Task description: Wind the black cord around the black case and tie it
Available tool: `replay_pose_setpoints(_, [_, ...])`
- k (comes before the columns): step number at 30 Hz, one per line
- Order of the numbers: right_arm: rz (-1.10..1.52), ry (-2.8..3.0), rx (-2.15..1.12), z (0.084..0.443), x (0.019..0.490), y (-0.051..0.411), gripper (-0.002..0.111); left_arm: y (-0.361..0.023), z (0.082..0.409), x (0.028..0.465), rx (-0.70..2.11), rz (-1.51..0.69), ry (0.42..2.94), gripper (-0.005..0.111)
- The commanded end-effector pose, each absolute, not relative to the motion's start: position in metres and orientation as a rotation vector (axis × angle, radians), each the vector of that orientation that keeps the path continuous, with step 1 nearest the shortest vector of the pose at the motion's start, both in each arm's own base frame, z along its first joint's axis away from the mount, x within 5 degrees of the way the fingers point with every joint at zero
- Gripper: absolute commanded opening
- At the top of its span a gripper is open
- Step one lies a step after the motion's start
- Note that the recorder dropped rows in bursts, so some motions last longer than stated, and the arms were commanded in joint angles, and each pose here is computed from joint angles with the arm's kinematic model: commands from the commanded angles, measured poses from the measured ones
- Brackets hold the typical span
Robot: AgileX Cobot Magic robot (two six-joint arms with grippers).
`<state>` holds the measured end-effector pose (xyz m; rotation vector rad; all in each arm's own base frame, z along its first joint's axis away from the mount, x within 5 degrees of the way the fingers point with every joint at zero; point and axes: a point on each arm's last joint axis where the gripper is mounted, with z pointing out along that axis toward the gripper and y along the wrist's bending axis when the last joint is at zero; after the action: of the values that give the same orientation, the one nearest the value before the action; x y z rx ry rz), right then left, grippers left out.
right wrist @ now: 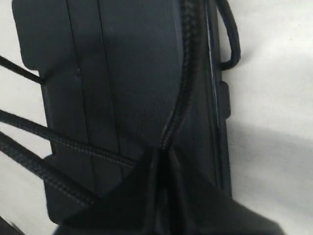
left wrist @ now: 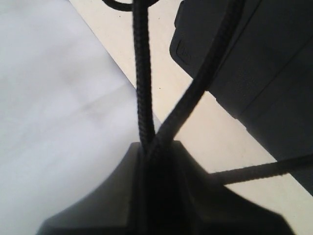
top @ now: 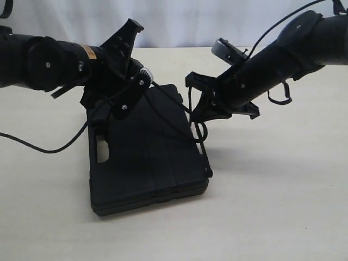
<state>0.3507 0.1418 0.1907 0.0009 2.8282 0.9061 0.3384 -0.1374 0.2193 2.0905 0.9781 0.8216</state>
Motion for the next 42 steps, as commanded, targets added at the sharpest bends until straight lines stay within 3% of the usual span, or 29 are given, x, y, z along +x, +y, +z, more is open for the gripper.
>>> replay_pose_setpoints(1, [0.770, 2.846, -0.201, 0.186, 0.346, 0.147, 0.004, -0.139, 0.220, 0.340, 2.057, 0.834, 0.983, 0.000])
replay_pose_setpoints(7, [0.692, 2.823, -0.265, 0.184, 0.345, 0.152, 0.008, -0.139, 0.220, 0.340, 2.057, 0.834, 0.983, 0.000])
replay_pose_setpoints(15, [0.687, 2.820, -0.292, 0.186, 0.344, 0.154, 0.054, -0.139, 0.220, 0.339, 2.062, 0.829, 0.985, 0.000])
replay_pose_setpoints(18, [0.644, 2.798, -0.332, 0.194, 0.343, 0.150, 0.060, -0.139, 0.220, 0.339, 2.062, 0.829, 0.985, 0.000])
replay_pose_setpoints(24, [0.570, 2.771, -0.305, 0.214, 0.338, 0.143, 0.060, -0.139, 0.220, 0.339, 2.062, 0.829, 0.985, 0.000])
replay_pose_setpoints(42, [0.470, 2.781, -0.412, 0.223, 0.332, 0.136, 0.060, -0.139, 0.220, 0.339, 2.060, 0.827, 0.988, 0.000])
